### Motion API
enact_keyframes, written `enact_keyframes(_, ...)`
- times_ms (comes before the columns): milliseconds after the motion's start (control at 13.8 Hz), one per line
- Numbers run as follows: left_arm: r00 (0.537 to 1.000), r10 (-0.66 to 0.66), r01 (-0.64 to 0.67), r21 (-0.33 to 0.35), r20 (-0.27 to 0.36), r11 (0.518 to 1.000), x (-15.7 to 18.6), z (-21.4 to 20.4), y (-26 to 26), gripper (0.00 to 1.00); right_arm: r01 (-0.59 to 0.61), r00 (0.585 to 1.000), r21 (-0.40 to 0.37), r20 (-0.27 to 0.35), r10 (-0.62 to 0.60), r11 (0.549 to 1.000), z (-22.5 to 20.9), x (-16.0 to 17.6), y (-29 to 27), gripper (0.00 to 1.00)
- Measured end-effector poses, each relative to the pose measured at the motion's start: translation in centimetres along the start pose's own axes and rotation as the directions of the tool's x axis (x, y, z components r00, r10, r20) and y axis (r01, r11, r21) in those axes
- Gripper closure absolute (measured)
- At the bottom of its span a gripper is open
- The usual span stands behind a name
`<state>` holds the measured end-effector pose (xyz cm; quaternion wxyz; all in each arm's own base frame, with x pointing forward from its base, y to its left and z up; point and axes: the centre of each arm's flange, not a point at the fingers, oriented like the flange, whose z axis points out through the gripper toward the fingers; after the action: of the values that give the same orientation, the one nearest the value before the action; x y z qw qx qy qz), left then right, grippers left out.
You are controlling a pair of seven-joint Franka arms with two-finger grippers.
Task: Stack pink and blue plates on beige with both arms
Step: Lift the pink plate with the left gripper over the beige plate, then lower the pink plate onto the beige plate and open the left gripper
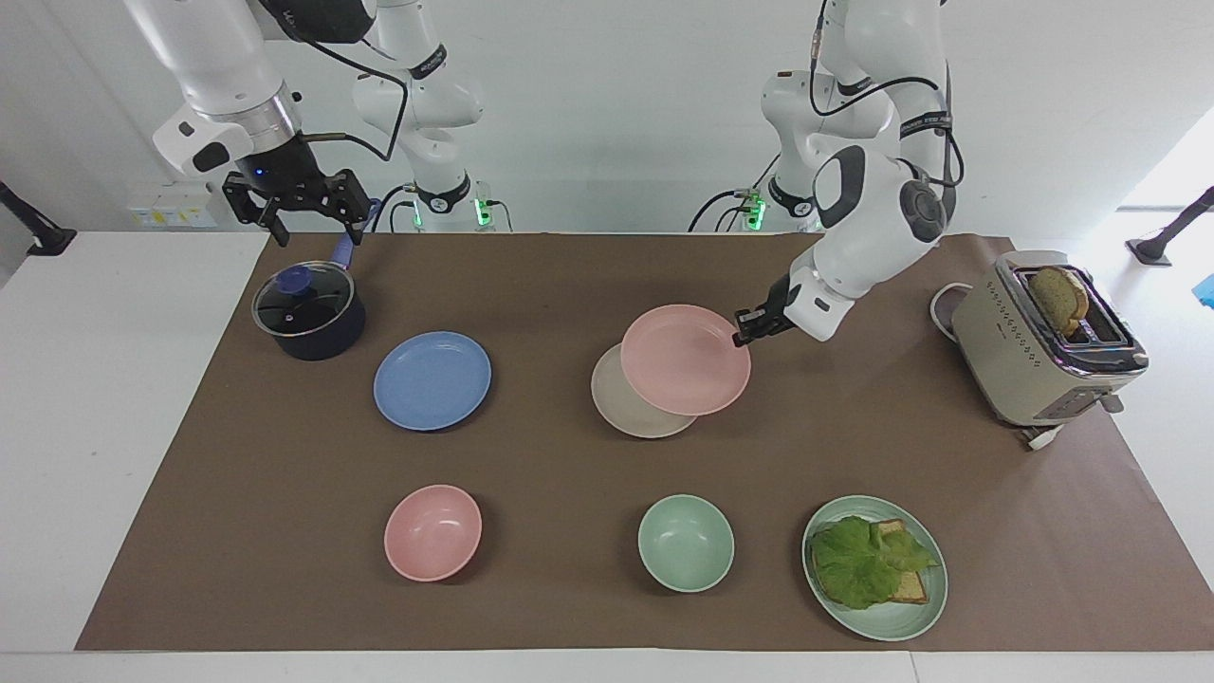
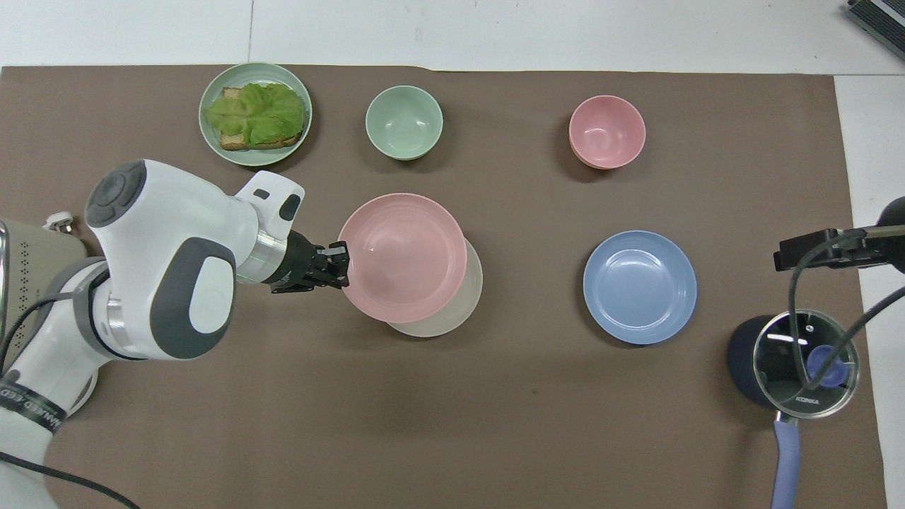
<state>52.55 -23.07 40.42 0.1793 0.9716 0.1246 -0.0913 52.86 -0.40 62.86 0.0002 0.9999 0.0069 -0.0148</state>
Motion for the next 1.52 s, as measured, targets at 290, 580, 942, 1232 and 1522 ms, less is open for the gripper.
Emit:
enact_keyframes(290,1.0,-0.013,0.013,-0.001,-0.023,1.0,-1.5,4.4,1.6,0.96,0.0,1.0,0.0,0.0,0.0,1.0,0.0,0.0,0.0,0.0)
enact_keyframes(580,1.0,-0.029,0.029,0.02,-0.012,0.999,-1.4,6.6,1.1,0.96,0.0,1.0,0.0,0.001,0.0,1.0,0.0,0.0,0.0,0.0)
enact_keyframes(942,0.999,-0.039,0.039,0.034,-0.008,0.999,-1.5,8.0,0.3,0.96,0.0,1.0,0.0,0.002,0.0,1.0,0.1,0.0,0.0,0.0)
enact_keyframes(1232,0.999,-0.041,0.041,0.035,-0.008,0.999,-1.4,8.0,0.2,0.91,0.0,1.0,0.0,0.002,0.0,1.0,0.1,0.0,0.0,0.0)
enact_keyframes(1522,0.999,-0.043,0.043,0.032,-0.013,0.999,-1.2,7.8,0.1,0.52,-0.002,1.0,0.0,0.001,0.002,1.0,0.1,0.0,0.1,0.0)
